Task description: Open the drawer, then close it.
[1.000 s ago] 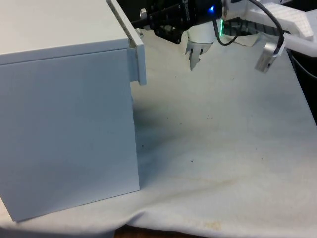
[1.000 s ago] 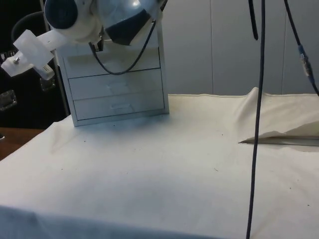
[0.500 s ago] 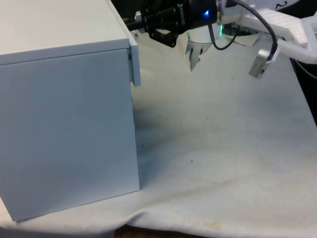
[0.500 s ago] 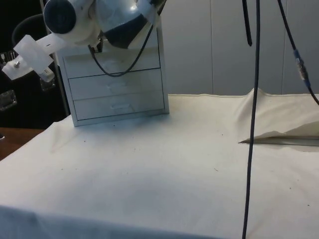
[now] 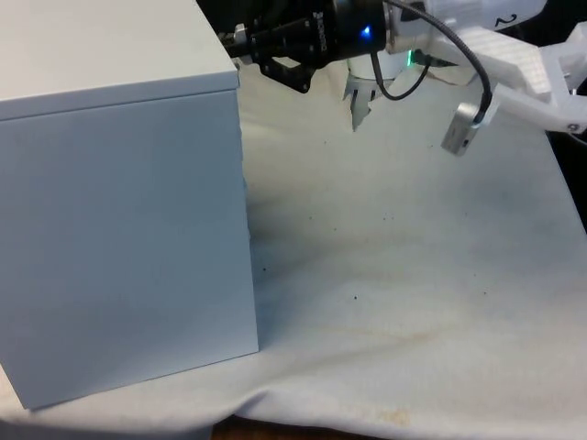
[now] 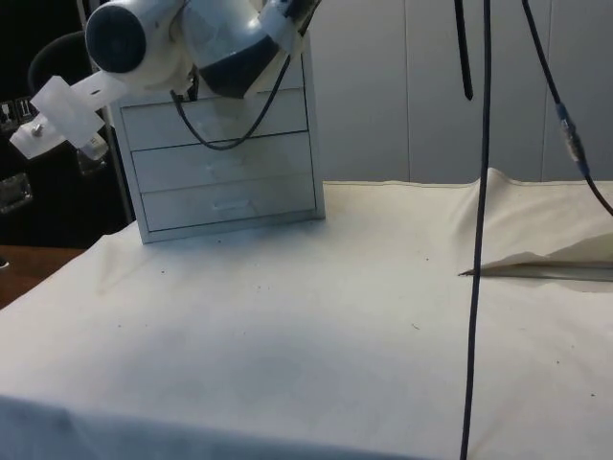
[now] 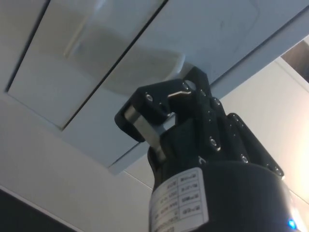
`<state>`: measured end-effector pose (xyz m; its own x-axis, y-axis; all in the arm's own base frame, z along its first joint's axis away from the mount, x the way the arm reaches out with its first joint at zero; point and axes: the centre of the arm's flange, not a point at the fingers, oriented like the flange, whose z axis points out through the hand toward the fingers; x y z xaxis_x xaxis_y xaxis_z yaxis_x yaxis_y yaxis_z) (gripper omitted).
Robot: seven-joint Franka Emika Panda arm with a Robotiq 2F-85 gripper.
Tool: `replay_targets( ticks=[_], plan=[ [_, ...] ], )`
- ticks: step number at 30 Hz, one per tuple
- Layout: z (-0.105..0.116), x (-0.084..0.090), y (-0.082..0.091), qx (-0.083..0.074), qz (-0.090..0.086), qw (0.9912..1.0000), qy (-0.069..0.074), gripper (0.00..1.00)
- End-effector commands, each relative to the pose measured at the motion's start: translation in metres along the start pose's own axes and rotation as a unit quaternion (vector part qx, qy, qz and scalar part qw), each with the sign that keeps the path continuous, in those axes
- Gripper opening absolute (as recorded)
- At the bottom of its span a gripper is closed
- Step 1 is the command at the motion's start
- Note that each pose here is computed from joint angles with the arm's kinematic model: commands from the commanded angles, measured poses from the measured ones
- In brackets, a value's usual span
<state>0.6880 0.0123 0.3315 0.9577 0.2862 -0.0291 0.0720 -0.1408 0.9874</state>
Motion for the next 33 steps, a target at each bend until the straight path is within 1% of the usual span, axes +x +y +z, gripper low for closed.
replay_targets(
  ticks=[1, 2, 7, 8, 9, 15, 16, 17, 18, 25, 27, 31, 33],
  plan=[
    [0.001, 0.000, 0.000, -0.001, 0.000, 1.00000, 0.000, 0.00],
    [0.005, 0.002, -0.001, 0.002, 0.001, 1.00000, 0.002, 0.00],
    [0.010, 0.002, 0.000, -0.001, 0.003, 1.00000, 0.000, 0.00],
    [0.005, 0.001, 0.000, -0.003, 0.003, 0.99999, -0.002, 0.00],
    [0.011, 0.002, 0.000, -0.001, 0.003, 0.99999, -0.001, 0.00],
    [0.016, 0.003, 0.000, -0.003, 0.004, 0.99998, -0.002, 0.00],
    [0.015, 0.003, 0.000, -0.003, 0.003, 0.99999, -0.002, 0.00],
    [0.008, 0.001, 0.001, -0.005, 0.004, 0.99997, -0.004, 0.00],
    [0.015, 0.003, 0.000, -0.003, 0.003, 0.99998, -0.003, 0.00],
    [0.007, 0.001, 0.000, -0.005, 0.005, 0.99997, -0.004, 0.00],
    [0.008, 0.002, 0.000, -0.005, 0.004, 0.99997, -0.004, 0.00],
    [-0.001, 0.001, 0.000, -0.008, 0.005, 0.99994, -0.005, 0.00],
    [0.001, 0.002, 0.000, -0.009, 0.006, 0.99992, -0.007, 0.00]
  ],
)
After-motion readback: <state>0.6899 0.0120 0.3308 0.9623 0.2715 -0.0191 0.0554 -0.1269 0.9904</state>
